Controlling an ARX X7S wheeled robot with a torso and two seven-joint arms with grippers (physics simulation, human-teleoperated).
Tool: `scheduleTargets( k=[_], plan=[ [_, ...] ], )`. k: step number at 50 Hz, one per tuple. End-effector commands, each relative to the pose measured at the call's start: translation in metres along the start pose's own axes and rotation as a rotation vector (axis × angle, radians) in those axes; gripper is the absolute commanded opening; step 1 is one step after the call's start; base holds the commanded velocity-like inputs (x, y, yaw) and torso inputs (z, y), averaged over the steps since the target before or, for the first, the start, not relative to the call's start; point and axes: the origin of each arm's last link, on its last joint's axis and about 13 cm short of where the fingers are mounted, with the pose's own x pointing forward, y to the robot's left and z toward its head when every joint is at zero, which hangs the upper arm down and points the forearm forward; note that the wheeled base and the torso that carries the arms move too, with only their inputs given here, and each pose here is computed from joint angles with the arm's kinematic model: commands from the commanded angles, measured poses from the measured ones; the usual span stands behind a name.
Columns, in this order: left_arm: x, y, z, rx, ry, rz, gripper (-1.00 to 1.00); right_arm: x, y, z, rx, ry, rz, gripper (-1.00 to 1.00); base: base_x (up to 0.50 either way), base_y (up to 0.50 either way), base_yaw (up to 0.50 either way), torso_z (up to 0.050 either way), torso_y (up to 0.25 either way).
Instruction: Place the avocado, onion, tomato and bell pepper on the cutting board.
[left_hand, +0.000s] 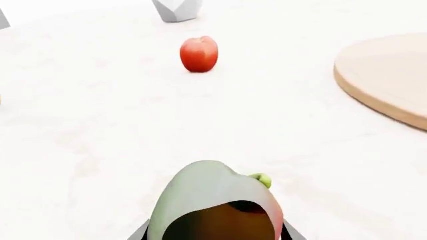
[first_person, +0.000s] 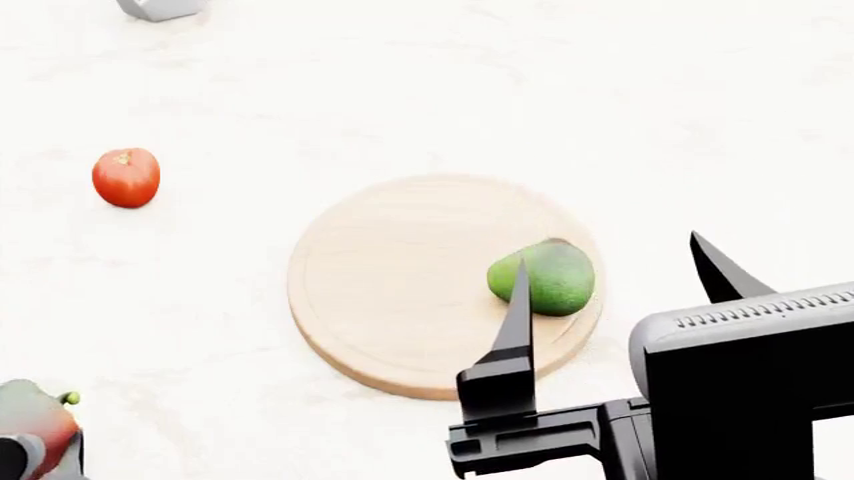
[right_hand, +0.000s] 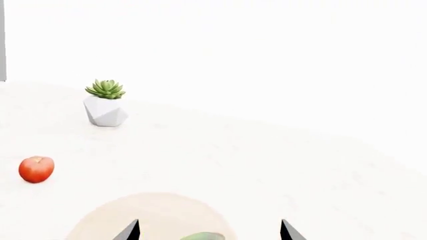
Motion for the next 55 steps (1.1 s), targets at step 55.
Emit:
scheduleTargets(
  k=[55],
  plan=[
    [0.033,-0.14,0.131,0.145,-0.417,-0.692,-1.0,-0.003,-0.021,-0.008,0.007,-0.061,-0.365,1.0,0.0,0.0,0.0,0.0,0.0]
  ],
)
